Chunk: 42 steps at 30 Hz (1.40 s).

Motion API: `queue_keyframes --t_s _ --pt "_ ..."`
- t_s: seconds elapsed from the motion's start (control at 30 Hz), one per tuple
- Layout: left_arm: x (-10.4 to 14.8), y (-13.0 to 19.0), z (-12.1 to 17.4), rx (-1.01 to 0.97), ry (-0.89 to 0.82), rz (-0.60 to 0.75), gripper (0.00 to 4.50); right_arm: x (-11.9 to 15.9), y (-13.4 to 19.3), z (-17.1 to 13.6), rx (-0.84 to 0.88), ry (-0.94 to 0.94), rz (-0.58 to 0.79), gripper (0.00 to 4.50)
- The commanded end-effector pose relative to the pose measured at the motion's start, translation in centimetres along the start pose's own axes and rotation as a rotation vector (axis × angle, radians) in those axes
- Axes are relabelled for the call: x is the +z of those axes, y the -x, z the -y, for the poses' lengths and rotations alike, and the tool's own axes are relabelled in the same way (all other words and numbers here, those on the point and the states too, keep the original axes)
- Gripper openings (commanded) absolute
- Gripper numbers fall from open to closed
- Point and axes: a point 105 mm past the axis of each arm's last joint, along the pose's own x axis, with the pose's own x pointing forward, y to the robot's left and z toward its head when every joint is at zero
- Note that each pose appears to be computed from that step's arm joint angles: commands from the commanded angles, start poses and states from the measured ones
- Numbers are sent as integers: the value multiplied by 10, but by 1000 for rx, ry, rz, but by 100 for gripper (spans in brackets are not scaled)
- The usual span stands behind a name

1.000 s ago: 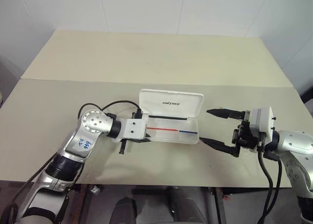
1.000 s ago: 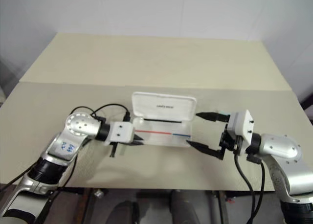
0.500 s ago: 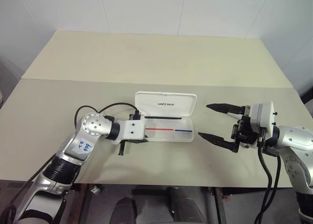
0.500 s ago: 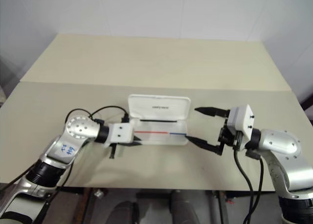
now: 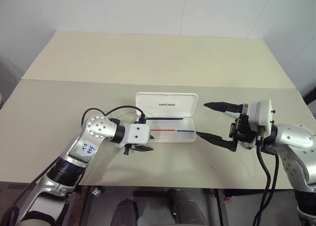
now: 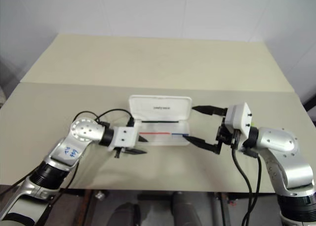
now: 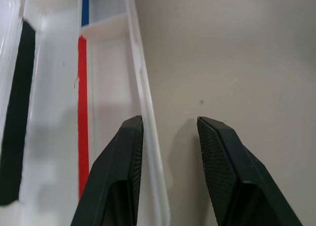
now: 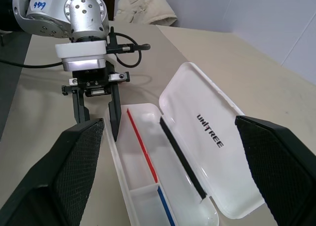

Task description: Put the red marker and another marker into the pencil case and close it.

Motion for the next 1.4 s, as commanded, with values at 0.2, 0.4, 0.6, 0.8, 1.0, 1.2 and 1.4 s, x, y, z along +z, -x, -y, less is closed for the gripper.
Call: queue_keyframes --t_s 0.2,0.4,0.6,0.8,1.0,1.2,1.4 --pt "17 43 -8 140 -22 17 307 8 -11 2 51 24 71 450" --pt "25 90 -3 172 57 57 447 10 -27 7 127 34 117 450" --pt "-9 139 26 171 420 -243 447 25 -41 8 219 57 185 450" --pt "-50 170 31 347 561 -562 447 40 -54 4 298 85 249 450" --pt "-75 164 39 398 626 -619 447 46 -58 3 306 92 264 450" --pt "-104 152 49 458 711 -667 447 47 -55 -1 294 83 266 450" --pt "-111 148 52 476 755 -644 356 46 -53 -5 277 74 265 450"
